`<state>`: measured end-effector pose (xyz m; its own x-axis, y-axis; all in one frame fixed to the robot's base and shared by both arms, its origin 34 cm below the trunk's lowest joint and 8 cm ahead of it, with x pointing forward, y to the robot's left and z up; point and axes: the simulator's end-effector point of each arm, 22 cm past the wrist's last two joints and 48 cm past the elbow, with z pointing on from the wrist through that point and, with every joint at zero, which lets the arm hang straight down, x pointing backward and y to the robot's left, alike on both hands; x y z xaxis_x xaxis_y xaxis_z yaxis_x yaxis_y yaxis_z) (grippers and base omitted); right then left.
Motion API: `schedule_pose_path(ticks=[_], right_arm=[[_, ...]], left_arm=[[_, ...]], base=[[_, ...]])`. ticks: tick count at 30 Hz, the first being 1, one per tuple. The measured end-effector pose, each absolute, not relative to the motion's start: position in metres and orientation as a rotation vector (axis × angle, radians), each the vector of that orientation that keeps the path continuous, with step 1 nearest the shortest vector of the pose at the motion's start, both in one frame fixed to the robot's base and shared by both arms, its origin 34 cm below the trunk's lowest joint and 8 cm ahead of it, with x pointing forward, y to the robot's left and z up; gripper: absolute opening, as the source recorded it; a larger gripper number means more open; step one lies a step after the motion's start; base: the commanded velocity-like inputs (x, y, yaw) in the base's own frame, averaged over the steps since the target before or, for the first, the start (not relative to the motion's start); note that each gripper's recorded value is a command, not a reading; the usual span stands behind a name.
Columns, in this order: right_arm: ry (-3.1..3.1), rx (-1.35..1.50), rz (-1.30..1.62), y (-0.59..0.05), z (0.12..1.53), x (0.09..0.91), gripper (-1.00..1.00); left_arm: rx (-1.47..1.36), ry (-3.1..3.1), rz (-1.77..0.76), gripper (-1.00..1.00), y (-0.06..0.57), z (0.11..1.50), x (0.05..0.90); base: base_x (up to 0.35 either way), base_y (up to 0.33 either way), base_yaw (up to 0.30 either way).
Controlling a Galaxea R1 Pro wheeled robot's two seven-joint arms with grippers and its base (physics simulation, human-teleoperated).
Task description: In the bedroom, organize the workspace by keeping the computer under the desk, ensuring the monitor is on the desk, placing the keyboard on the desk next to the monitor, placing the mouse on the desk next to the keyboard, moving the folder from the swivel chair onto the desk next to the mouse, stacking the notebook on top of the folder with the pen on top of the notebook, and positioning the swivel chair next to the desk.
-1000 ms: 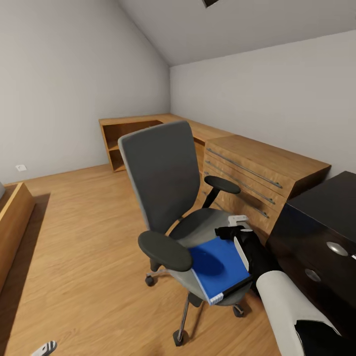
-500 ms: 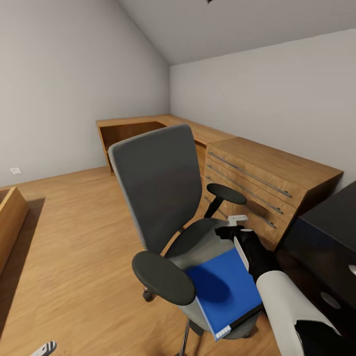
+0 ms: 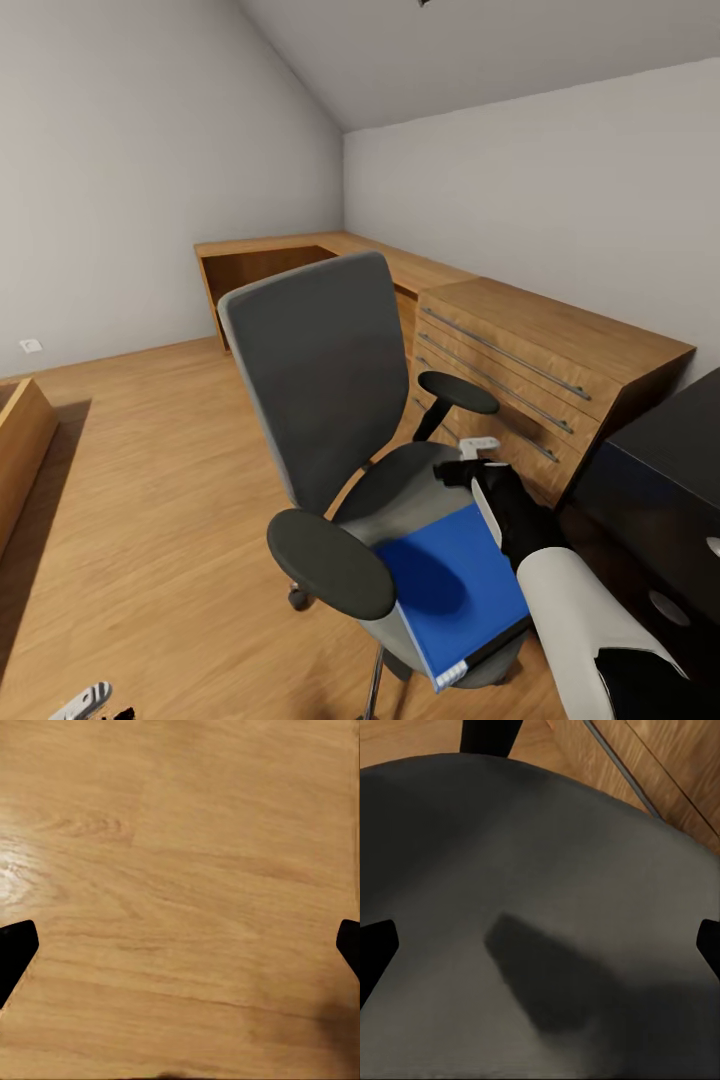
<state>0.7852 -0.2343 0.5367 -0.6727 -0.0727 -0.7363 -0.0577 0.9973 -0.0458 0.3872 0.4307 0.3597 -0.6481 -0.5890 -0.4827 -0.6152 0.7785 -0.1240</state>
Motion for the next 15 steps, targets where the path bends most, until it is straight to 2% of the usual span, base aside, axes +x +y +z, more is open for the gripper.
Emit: schedule_pose_path(ticks=[15], right_arm=[[2.436, -0.067, -0.024, -0.237, 0.531, 0.768, 1.00]], left_arm=[[-0.906, 2.365, 0.137, 1.00, 0.449, 0.359, 0.387]], base=[[0.000, 0.000, 0.000]])
